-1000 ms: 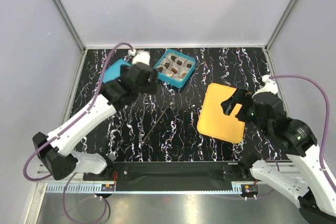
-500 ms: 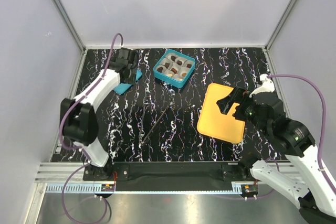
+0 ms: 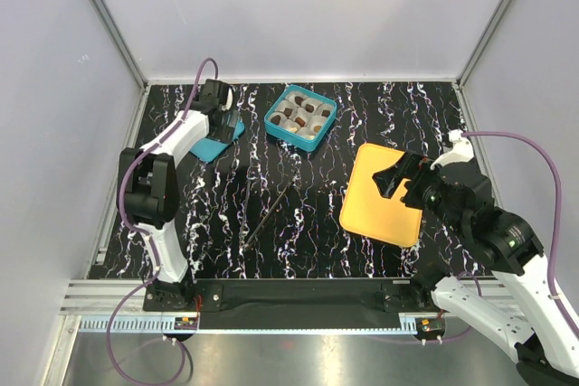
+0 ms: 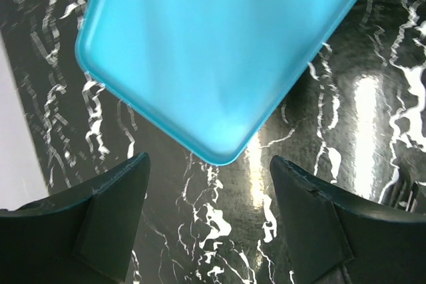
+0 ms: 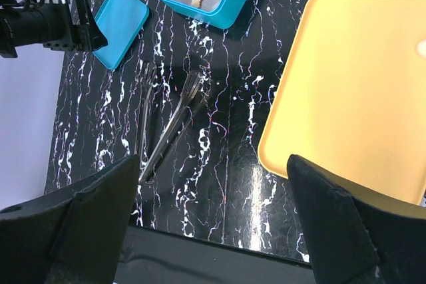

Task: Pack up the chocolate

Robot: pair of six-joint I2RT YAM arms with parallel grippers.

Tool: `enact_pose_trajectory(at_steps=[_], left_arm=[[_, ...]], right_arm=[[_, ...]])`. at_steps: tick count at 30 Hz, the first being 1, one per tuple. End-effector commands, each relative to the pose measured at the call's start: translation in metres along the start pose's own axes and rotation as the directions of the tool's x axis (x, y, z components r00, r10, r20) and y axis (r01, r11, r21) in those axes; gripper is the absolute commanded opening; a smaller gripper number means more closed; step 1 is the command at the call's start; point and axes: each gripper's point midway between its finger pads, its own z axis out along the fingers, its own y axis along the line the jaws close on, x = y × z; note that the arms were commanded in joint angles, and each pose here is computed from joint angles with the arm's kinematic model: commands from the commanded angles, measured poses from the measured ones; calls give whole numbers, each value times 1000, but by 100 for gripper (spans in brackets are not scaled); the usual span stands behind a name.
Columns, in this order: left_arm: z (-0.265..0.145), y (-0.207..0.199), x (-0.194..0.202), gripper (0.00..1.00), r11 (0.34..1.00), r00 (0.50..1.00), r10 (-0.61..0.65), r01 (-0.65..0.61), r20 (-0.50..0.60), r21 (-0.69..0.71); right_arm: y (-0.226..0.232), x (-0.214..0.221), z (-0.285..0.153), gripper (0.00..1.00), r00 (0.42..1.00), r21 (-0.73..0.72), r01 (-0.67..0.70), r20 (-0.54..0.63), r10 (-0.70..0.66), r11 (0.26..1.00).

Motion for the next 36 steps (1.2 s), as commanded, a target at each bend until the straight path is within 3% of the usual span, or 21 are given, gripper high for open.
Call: enact_pose_trajectory(at_steps=[1,18,23,30,34,36], left_arm=[[4,-9,-16,79,997,998,38,-42,55,70],[55,-35,3,74,983,992,125,-119,-36,140],[65,-39,11,61,983,990,125,-114,-71,141],[58,-41,14,21,987,992,84,-70,-90,143],[33,-36,-10,0,992,998,30,-24,-53,122],[17,-27,-19,0,995,999,1,4,-46,98]], right_arm=[[7,-10,3,100,999,-22,13,43,-12,1000],[5,-7,8,100,998,-25,44,42,-43,999],[4,-4,8,100,999,-25,41,33,-40,999],[11,-4,18,100,999,-35,2,36,-1,999],[25,-14,29,100,998,-62,-37,56,40,997],[39,-24,37,100,996,-97,-37,74,45,995]])
